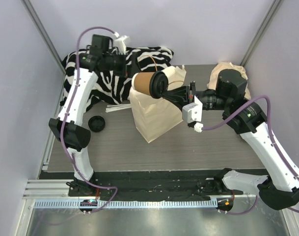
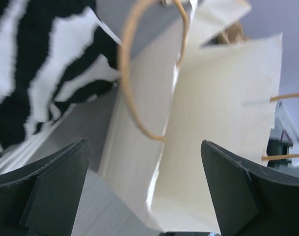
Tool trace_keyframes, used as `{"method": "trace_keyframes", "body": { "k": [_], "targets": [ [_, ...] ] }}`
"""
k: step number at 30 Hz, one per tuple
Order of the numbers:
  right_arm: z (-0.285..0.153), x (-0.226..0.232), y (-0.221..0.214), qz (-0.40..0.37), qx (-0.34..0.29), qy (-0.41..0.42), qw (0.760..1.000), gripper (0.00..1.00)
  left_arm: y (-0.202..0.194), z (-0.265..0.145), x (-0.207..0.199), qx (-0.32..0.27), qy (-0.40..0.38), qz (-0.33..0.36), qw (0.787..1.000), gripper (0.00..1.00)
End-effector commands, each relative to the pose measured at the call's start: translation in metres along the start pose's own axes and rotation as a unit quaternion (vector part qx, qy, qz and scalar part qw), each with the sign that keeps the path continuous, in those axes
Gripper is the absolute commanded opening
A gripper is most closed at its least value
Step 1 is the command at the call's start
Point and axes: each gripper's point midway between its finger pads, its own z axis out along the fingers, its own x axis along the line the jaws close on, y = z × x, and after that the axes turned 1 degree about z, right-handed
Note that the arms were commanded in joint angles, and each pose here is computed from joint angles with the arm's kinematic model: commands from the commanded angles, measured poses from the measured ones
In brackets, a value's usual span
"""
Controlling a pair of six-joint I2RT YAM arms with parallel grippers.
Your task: Pack the takeout coffee
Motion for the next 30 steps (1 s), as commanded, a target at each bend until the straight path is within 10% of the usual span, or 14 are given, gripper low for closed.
{"method": "trace_keyframes", "body": {
  "k": [1,14,30],
  "targets": [
    [0.016,0.002,0.033,0.009,-0.092,0.025,0.995,0.01,0.064,-0.084,-0.02,-0.139,0.012,0.026,0.99,1.0],
    [0.117,0.126,0.018,0.074,-0.102,0.246,0.961,0.01,-0.015,-0.204,0.056,-0.141,0.175,-0.041,0.974,1.0],
    [0.234,0.255,-0.061,0.105,0.186,0.372,0.903,0.01,-0.114,-0.209,0.084,-0.063,0.203,-0.118,0.97,1.0]
  ]
}}
